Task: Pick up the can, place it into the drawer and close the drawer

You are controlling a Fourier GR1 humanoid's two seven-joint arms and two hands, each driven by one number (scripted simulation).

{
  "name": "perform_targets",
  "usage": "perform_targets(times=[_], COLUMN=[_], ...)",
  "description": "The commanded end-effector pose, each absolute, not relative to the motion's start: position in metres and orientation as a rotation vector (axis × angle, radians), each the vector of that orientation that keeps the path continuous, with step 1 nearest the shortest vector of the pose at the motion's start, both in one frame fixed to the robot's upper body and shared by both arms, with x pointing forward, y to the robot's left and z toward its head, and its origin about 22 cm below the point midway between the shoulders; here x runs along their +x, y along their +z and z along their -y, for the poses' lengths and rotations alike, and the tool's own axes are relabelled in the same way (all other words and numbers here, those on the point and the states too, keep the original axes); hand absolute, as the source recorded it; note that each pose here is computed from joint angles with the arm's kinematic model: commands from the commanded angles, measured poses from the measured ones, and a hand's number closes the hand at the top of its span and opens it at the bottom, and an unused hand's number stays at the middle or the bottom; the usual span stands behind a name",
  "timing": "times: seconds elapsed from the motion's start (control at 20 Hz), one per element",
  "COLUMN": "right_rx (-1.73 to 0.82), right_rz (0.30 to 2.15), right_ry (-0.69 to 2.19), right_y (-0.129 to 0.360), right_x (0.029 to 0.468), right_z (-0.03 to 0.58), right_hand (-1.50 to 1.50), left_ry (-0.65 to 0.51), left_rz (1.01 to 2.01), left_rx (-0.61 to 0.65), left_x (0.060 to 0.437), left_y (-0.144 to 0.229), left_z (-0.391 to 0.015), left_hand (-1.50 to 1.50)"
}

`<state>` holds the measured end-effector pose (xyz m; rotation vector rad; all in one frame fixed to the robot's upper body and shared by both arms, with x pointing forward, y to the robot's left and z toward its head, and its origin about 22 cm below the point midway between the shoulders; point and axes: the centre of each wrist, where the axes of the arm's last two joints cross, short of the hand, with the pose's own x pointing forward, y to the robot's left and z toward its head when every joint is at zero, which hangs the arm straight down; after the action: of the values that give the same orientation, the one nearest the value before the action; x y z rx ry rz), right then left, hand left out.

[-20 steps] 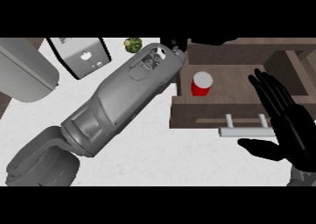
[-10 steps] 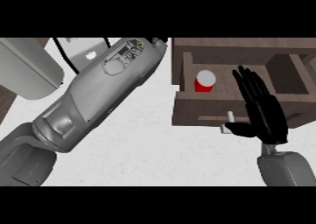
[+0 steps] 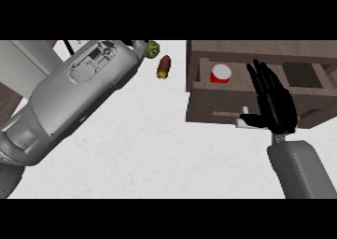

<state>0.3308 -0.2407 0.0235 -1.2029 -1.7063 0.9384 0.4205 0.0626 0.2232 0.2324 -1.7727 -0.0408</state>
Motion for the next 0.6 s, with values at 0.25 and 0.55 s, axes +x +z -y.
perform_targets(times=[0.25, 0.55], right_rx=[-1.271, -1.325], right_rz=[1.604, 1.661], right_ry=[0.953, 0.882], right_y=[-0.002, 0.011], right_x=[0.368, 0.399], right_z=[0.23, 0.218], right_hand=[-1.5, -1.5], left_ry=[-0.038, -0.062], left_rz=[1.754, 1.739], left_rx=[0.234, 0.249], left_x=[0.404, 0.396], left_y=[0.216, 0.222], left_z=[-0.093, -0.102], left_hand=[-1.5, -1.5])
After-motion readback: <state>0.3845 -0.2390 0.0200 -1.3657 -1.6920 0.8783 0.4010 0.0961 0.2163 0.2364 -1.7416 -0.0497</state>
